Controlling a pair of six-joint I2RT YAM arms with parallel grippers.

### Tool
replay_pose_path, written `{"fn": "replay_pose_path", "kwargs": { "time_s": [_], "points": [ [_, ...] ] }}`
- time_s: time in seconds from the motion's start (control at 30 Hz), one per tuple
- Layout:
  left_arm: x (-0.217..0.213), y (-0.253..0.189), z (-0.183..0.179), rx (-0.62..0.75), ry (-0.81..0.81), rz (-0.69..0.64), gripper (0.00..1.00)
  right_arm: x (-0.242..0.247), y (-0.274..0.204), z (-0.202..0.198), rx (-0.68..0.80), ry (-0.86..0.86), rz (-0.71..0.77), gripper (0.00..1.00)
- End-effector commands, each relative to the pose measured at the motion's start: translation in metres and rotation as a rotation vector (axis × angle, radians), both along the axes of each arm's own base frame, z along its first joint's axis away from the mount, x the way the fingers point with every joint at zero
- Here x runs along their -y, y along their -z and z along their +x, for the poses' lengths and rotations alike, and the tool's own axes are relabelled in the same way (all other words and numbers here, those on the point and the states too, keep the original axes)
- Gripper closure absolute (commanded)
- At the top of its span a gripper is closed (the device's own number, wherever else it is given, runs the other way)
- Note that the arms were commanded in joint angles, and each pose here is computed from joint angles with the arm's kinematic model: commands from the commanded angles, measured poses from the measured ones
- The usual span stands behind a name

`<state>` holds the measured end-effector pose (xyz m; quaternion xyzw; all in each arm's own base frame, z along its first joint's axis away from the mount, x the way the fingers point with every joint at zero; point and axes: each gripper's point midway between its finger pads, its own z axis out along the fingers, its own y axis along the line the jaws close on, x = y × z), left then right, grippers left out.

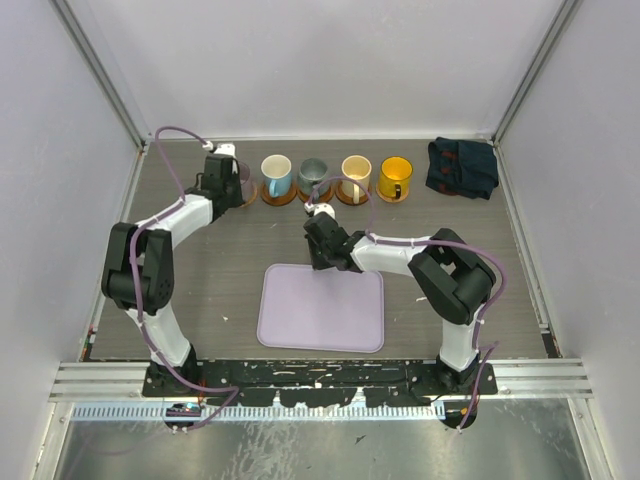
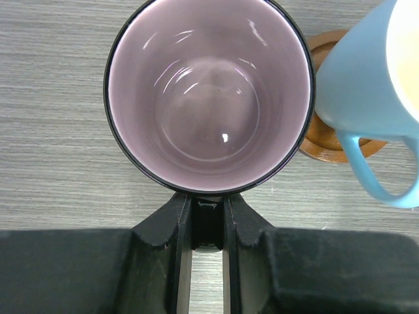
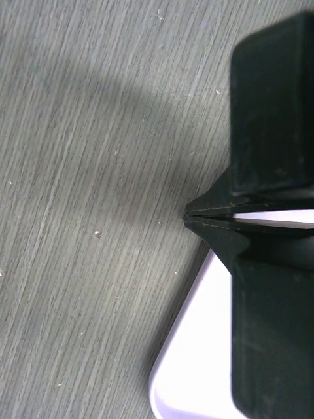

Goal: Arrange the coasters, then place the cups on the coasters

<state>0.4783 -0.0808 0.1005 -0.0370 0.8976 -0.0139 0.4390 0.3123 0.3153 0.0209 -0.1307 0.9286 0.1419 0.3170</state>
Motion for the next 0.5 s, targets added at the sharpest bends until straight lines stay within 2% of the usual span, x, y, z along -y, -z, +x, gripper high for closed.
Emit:
{"fn": "replay_pose_path", "kwargs": {
  "time_s": [0.0,0.47],
  "points": [
    [-0.0060,-0.0434,0.0313,0.161,-0.034,0.009,0.97,0.0028,0.0132,-0.0137,-0.052,-0.006,-0.022,0.90],
    [-0.0087,-0.0343,0.0351,0.156,-0.052,0.020,0.97,0.0026,0.0170,-0.0125,-0.057,-0.007,-0.035,0.90]
  ]
}}
